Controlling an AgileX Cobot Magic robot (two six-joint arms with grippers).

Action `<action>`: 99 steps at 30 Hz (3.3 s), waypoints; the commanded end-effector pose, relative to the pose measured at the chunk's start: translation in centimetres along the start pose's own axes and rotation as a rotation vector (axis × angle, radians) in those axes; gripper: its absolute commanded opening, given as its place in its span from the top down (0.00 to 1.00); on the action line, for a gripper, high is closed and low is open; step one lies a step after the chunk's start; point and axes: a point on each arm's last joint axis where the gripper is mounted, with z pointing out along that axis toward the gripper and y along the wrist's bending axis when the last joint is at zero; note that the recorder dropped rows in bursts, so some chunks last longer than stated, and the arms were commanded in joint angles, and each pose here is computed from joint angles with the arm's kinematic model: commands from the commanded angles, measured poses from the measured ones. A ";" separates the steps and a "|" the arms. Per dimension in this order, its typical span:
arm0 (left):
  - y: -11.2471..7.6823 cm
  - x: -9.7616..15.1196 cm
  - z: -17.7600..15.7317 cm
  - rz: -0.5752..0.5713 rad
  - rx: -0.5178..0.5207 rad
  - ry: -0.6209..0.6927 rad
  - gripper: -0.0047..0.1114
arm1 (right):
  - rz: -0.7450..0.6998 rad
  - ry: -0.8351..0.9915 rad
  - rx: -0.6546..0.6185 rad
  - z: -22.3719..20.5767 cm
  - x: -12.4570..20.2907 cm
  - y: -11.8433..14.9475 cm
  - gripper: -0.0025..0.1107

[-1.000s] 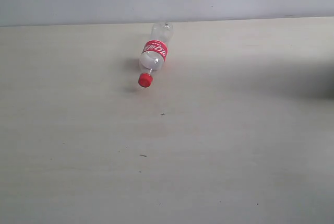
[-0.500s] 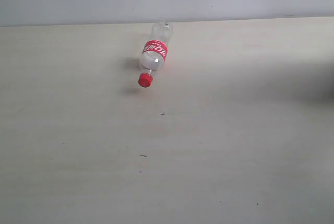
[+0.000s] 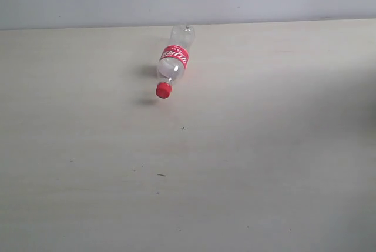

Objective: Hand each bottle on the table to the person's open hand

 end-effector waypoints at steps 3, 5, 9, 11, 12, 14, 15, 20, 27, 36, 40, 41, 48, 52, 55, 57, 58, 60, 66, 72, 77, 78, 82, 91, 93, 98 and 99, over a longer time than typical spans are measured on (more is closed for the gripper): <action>0.0 0.0 0.0 -0.007 0.002 -0.008 0.96 | -0.009 -0.012 0.008 0.0 0.0 0.0 0.98; 0.0 0.0 0.0 -0.007 0.002 -0.008 0.96 | -0.009 -0.012 0.008 0.0 0.0 0.0 0.98; 0.0 0.0 0.0 -0.007 0.002 -0.008 0.96 | -0.009 -0.012 0.008 0.0 0.0 0.0 0.98; 0.0 0.0 0.0 -0.007 0.002 -0.008 0.96 | -0.009 -0.012 0.008 0.0 0.0 0.0 0.98; 0.0 0.0 0.0 -0.007 0.002 -0.008 0.96 | -0.009 -0.012 0.008 0.0 0.0 0.0 0.98; 0.0 0.0 0.0 -0.007 0.002 -0.008 0.96 | -0.009 -0.012 0.008 0.0 0.0 0.0 0.98; 0.0 0.0 0.0 -0.007 0.002 -0.008 0.96 | -0.009 -0.012 0.008 0.0 0.0 0.0 0.98; 0.0 0.0 0.0 -0.007 0.002 -0.008 0.96 | -0.009 -0.012 0.008 0.0 0.0 0.0 0.98; 0.0 0.0 0.0 -0.007 0.002 -0.008 0.96 | -0.009 -0.012 0.008 0.0 0.0 0.0 0.98; 0.0 0.0 0.0 -0.007 0.002 -0.008 0.96 | -0.009 -0.012 0.008 0.0 0.0 0.0 0.98; 0.0 0.0 0.0 -0.007 0.002 -0.008 0.96 | -0.009 -0.012 0.008 0.0 0.0 0.0 0.98; 0.0 0.0 0.0 -0.007 0.002 -0.008 0.96 | -0.009 -0.012 0.008 0.0 0.0 0.0 0.98; 0.0 0.0 0.0 -0.007 0.002 -0.008 0.96 | -0.009 -0.012 0.008 0.0 0.0 0.0 0.98; 0.0 0.0 0.0 -0.007 0.002 -0.008 0.96 | -0.009 -0.012 0.008 0.0 0.0 0.0 0.98; 0.0 0.0 0.0 -0.007 0.002 -0.008 0.96 | 0.001 -0.012 -0.005 0.0 0.0 0.1 0.98; 0.0 0.0 0.0 -0.007 0.002 -0.008 0.96 | 0.027 -0.043 -0.020 0.0 -0.3 0.2 0.98; 0.0 0.0 0.0 -0.007 0.002 -0.008 0.96 | 0.039 -0.057 -0.032 0.0 -0.4 0.3 0.98; 0.0 0.0 0.0 -0.007 0.002 -0.008 0.96 | 0.053 -0.071 -0.046 0.0 -0.5 0.4 0.98; 0.0 0.0 0.0 -0.007 0.002 -0.008 0.96 | 0.054 -0.073 -0.024 0.1 -0.5 0.2 0.98; 0.0 0.0 0.0 -0.007 0.002 -0.008 0.96 | 0.052 -0.059 -0.020 0.1 -0.4 0.2 0.98; 0.0 0.0 0.0 -0.007 0.002 -0.008 0.96 | -0.001 -0.049 -0.014 0.1 -0.3 0.1 0.98; 0.0 0.0 0.0 -0.007 0.002 -0.008 0.96 | -0.008 -0.039 -0.013 0.1 -0.2 0.1 0.98; 0.0 0.0 0.0 -0.007 0.002 -0.008 0.96 | -0.045 -0.022 -0.008 0.1 0.0 0.1 0.98; 0.0 0.0 0.0 -0.007 0.002 -0.008 0.96 | 0.038 -0.005 0.001 2.6 -1.7 -0.4 0.96; 0.0 0.0 0.0 -0.007 0.002 -0.008 0.96 | 0.058 0.033 0.006 4.0 -2.2 -0.7 0.93; 0.0 0.0 0.0 -0.007 0.002 -0.008 0.96 | 0.091 0.135 -0.006 7.7 -3.8 -1.2 0.83; 0.0 0.0 0.0 -0.007 0.002 -0.008 0.96 | 0.095 0.159 -0.028 8.5 -4.2 -1.2 0.81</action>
